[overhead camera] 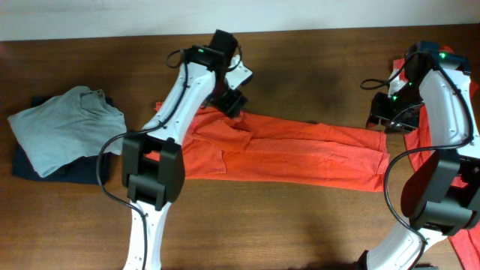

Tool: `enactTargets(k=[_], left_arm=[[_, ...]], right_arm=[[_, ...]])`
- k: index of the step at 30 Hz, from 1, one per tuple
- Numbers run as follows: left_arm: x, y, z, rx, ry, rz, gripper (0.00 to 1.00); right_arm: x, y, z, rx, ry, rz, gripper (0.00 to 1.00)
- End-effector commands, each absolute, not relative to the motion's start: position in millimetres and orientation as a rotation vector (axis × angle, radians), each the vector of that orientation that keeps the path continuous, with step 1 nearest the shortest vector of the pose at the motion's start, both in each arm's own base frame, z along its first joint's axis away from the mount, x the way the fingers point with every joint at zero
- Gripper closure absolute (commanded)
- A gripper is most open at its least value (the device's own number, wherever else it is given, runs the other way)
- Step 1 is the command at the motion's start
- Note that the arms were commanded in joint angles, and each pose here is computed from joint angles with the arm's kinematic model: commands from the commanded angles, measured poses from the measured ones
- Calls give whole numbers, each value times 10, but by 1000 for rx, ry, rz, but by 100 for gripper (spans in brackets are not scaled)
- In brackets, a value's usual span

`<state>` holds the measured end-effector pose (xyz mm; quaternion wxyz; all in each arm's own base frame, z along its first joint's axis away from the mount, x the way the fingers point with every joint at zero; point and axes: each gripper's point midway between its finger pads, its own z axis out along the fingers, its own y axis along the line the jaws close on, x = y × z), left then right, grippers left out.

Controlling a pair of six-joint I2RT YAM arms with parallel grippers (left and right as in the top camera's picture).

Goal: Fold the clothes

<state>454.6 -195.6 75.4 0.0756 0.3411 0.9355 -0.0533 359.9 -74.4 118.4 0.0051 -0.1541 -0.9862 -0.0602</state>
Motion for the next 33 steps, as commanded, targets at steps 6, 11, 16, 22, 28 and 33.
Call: enactTargets(k=[6,11,16,22,28,33], left_arm=[[4452,-1400,692,877,2979,-139,45],[4457,-1404,615,838,2981,-252,40],[4315,-1478,551,853,3020,-325,50],[4341,-1506,552,859,3004,-323,52],[4376,-1515,552,858,2989,-321,44],[4407,-1524,551,856,2976,-320,41]], right_arm=[[3718,-50,1390,-118,-3123,-706,44],[3703,390,1397,71,-3099,-720,42],[3727,141,1287,-215,-3116,-440,42],[3655,-394,1200,-496,-3067,-356,38],[3466,-762,928,-638,-2971,-370,33],[3351,-864,605,-683,-2944,-349,39]])
